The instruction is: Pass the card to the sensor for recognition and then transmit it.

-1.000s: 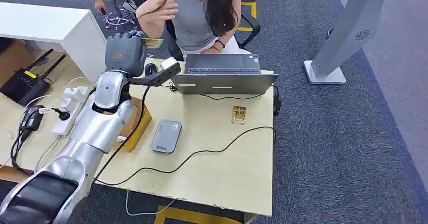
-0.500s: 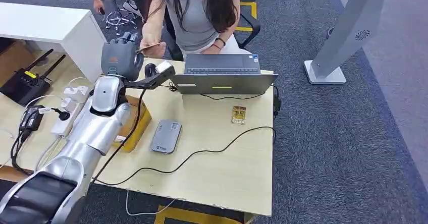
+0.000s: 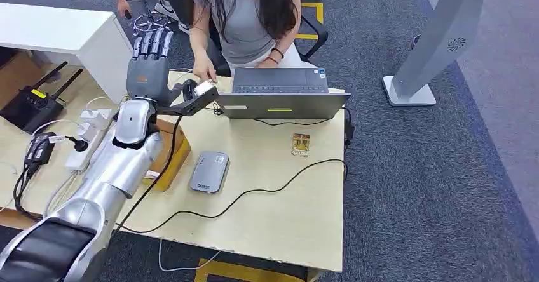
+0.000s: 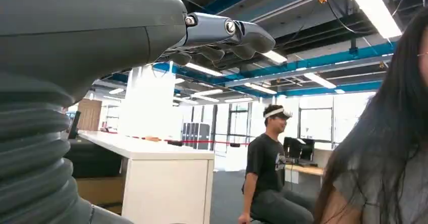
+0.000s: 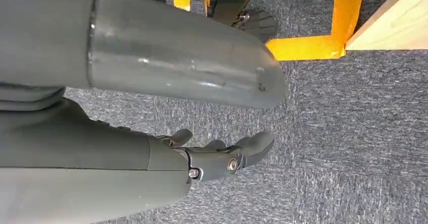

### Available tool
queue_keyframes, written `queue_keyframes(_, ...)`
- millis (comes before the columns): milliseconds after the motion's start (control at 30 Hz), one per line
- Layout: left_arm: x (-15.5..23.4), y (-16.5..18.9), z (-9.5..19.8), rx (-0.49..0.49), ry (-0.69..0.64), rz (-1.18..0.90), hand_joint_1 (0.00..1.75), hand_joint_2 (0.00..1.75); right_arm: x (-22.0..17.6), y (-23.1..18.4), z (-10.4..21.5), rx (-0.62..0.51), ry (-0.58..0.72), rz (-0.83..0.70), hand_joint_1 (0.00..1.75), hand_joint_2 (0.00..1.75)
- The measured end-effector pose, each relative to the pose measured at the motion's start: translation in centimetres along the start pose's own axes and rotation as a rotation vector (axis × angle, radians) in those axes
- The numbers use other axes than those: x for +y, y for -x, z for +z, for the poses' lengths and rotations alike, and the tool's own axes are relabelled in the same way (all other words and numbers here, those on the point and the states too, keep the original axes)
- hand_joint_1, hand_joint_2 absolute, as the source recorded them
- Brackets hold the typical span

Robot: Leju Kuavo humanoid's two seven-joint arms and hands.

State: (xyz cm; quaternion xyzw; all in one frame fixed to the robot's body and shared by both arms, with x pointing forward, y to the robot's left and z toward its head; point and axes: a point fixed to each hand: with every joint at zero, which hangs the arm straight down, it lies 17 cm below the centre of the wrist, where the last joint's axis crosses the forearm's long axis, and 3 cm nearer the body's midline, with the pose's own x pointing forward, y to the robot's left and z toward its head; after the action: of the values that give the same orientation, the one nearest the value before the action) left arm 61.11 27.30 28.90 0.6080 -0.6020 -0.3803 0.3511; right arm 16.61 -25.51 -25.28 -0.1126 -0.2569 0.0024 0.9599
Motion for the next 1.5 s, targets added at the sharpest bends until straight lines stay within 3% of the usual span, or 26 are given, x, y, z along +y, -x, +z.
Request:
queue_keyframes(333, -1.5, 0.1, 1.1, -0.005, 0.034, 0.033, 0.00, 1.75, -0.1, 0.1, 0.0, 0.001, 0.006, 0.000, 0.00, 0.00)
queue_keyframes(433, -3.1, -1.1, 3.3, -0.044, 0.075, 0.083, 0.00, 1.75, -0.3, 0.2, 0.1, -0.001, 0.019, -0.022, 0.00, 0.00)
queue_keyframes(500, -4.0, -2.9, 7.7, -0.115, 0.088, 0.122, 0.00, 1.75, -0.9, 0.7, 0.2, 0.005, 0.047, -0.079, 0.00, 0.00)
queue_keyframes(667, -2.8, -5.2, 22.9, -0.180, 0.033, 0.199, 0.00, 1.75, -2.0, 3.6, 0.9, 0.049, 0.100, -0.153, 0.00, 0.00)
queue_keyframes(833, 0.8, -5.6, 29.8, -0.206, 0.004, 0.231, 0.00, 1.75, -2.7, 4.4, 1.0, 0.073, 0.137, -0.194, 0.00, 0.00)
queue_keyframes(1067, 2.1, -5.3, 33.2, -0.201, 0.076, 0.235, 0.00, 1.75, -3.0, 4.7, 1.1, 0.081, 0.152, -0.212, 0.00, 0.00)
queue_keyframes(1267, -3.7, -1.6, 34.9, -0.099, 0.384, 0.165, 0.00, 1.75, -2.9, 4.7, 1.1, 0.084, 0.146, -0.200, 0.00, 0.00)
queue_keyframes(1500, -6.8, 3.5, 33.4, -0.021, 0.449, 0.090, 0.00, 1.75, -2.6, 4.4, 1.0, 0.080, 0.129, -0.182, 0.00, 0.00)
